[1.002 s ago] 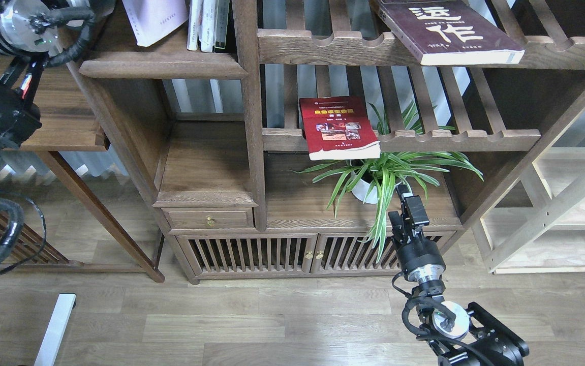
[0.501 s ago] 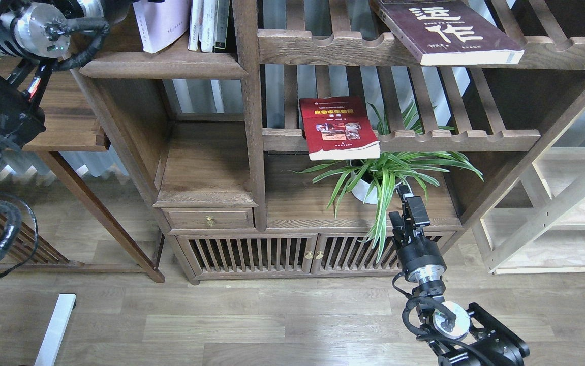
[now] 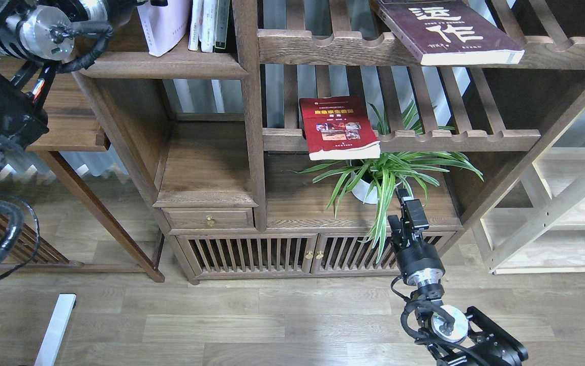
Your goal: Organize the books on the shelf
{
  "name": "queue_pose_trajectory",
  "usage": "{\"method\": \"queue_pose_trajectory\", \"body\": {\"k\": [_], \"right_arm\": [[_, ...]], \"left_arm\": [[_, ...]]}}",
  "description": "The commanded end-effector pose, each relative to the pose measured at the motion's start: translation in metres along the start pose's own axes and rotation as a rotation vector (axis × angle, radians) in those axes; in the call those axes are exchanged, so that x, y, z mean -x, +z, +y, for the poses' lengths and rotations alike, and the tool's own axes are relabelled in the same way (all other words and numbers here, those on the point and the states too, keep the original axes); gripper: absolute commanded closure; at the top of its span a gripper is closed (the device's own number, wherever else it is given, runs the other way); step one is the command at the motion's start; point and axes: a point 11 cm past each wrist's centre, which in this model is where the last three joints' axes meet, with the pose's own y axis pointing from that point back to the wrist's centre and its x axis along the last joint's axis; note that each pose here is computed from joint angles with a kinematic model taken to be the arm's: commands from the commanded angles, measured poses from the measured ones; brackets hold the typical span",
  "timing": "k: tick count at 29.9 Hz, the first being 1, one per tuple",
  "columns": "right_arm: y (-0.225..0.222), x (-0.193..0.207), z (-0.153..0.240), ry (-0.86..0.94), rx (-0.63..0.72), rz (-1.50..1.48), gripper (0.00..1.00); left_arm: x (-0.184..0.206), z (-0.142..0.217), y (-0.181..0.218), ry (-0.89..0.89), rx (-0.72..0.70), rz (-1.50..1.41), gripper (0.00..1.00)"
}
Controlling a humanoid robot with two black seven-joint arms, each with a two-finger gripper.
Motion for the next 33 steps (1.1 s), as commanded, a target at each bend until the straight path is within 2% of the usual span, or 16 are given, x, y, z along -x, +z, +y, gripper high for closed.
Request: {"method": "queue_pose_trajectory", "body": {"k": [1,4,33], "right_arm": [[-0.001,0.0,0.0,0.001,0.0,0.004,0.01],[-0.002,-0.001,0.001,0.002,-0.003,0.004,0.01],[-0.005,-0.009,0.009,0.025,-0.021,-0.015,0.01]], "left_arm": [[-0.005,-0.002,-0.003,0.012,-0.011,0.014,0.89],[-0.008,-0.003,0.001,0.015,-0.014,0.014,0.95],[-0.014,-0.017,-0.008,0.005,-0.076,0.047,0.98]]}}
